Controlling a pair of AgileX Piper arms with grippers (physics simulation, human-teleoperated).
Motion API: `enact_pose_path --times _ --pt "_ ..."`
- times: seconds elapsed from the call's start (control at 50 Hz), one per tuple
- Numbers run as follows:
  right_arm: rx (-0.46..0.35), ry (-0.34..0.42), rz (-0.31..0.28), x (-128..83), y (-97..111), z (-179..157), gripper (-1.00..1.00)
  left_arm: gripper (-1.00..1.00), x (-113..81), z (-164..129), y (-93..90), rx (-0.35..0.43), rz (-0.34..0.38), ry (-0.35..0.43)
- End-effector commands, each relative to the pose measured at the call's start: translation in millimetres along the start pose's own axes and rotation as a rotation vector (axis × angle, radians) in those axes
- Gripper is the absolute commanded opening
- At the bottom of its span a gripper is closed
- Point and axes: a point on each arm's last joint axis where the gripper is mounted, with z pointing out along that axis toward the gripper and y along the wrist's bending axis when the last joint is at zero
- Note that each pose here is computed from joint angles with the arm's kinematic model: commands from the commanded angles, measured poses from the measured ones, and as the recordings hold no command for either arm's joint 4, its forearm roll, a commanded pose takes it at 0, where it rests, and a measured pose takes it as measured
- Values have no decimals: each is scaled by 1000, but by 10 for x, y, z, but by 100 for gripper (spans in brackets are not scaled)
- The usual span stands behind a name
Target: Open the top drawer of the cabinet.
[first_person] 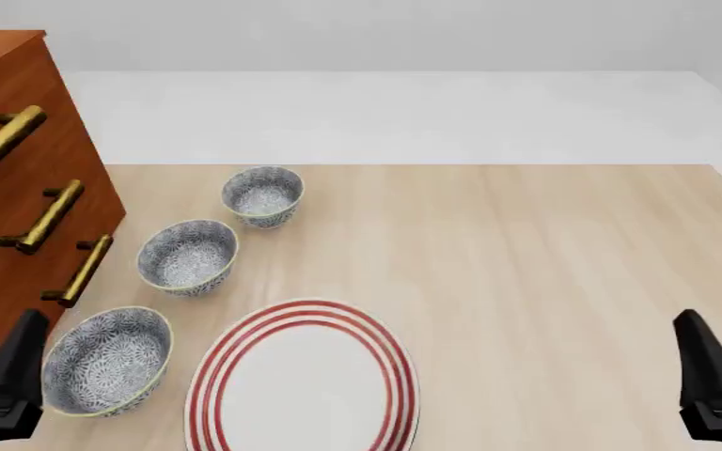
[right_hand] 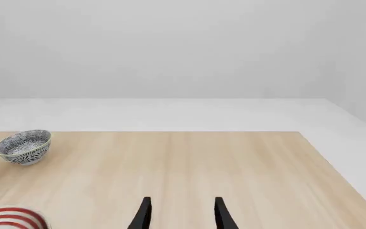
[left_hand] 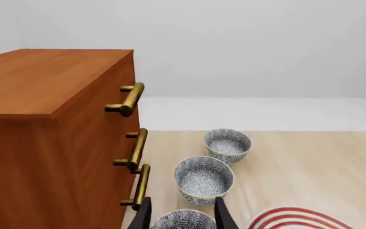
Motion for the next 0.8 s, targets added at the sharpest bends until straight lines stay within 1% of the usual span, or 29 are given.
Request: enact_pose_path --times 0.02,0.04,0.12,0.28,0.34,0.36,0.4,0.42,0.46,0.5,0.56,0.62,0.64,0.66,0.7,0.72,0.76,0.8 --pt "0 1 -1 -8 0 4 100 100 21 44 0 0 -18 35" --pt "0 1 0 -8 0 4 100 100 26 53 -4 5 -26 43" --pt "0 1 0 -7 0 4 100 100 31 -6 -5 8 -11 31" --pt "0 1 0 -8 0 4 100 100 16 13 -5 8 4 24" --pt "0 1 -1 -8 0 4 100 100 -1 16 -7 13 50 10" --pt "0 1 0 -8 0 4 100 100 -9 20 -14 23 83 2" --pt "0 1 0 -8 0 4 100 100 -21 71 -12 19 111 4" --pt "0 1 0 -8 0 4 100 100 -33 73 -15 22 145 -12" --pt "0 1 0 -8 0 4 100 100 -62 97 -17 24 176 -26" --pt "0 1 0 -8 0 4 100 100 -136 97 -16 17 225 -60" --pt "0 1 0 -8 0 4 100 100 -227 117 -17 15 255 -76" --pt "0 1 0 -8 0 4 100 100 -284 138 -20 17 269 -82" --pt "0 1 0 -8 0 4 100 100 -308 112 -23 18 299 -98" --pt "0 1 0 -8 0 4 100 100 -322 117 -26 23 303 -94" --pt "0 1 0 -8 0 4 100 100 -342 100 -24 21 307 -96" --pt "0 1 0 -8 0 4 100 100 -335 85 -29 27 329 -99" --pt "0 1 0 -8 0 4 100 100 -325 66 -29 28 345 -99" --pt "0 1 0 -8 0 4 100 100 -321 43 -32 31 387 -108"
